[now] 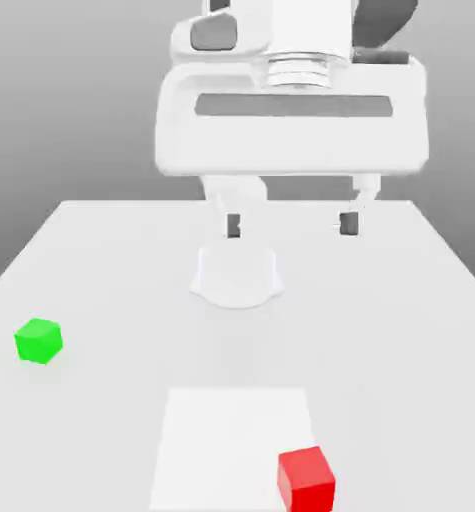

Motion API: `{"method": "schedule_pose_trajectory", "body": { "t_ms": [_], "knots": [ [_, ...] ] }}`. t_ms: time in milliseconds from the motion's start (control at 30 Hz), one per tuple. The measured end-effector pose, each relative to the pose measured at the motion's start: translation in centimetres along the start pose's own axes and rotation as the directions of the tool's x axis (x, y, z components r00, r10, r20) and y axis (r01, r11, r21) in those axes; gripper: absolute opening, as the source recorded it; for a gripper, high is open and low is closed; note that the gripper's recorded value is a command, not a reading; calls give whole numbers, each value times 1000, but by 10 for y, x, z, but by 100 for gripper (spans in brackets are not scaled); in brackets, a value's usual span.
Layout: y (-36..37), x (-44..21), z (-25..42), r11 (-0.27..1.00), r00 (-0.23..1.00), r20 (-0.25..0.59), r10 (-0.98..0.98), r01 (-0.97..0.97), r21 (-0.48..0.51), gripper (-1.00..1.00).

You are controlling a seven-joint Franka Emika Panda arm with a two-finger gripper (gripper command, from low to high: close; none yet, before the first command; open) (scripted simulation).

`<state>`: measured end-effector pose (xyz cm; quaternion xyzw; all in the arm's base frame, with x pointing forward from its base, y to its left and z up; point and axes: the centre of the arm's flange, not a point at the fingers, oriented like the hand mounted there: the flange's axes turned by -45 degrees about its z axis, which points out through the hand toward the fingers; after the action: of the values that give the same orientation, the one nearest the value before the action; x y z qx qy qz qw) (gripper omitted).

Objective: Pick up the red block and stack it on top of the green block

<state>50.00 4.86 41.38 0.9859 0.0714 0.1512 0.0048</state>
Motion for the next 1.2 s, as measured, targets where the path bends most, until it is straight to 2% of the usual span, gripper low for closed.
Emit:
{"method": "schedule_pose_trajectory", "body": {
  "t_ms": [333,500,533,767,933,1200],
  "knots": [
    [-34,-63,176,995,958,269,-96,84,54,0],
    [-39,-87,243,994,951,292,-104,90,61,0],
    [-39,-90,250,994,951,292,-104,91,61,-100],
    [-39,-90,249,994,950,293,-104,91,61,-100],
    [-33,-74,195,994,951,292,-103,90,57,-100],
    [106,-105,156,997,953,299,-44,59,-42,-100]
  ]
}}
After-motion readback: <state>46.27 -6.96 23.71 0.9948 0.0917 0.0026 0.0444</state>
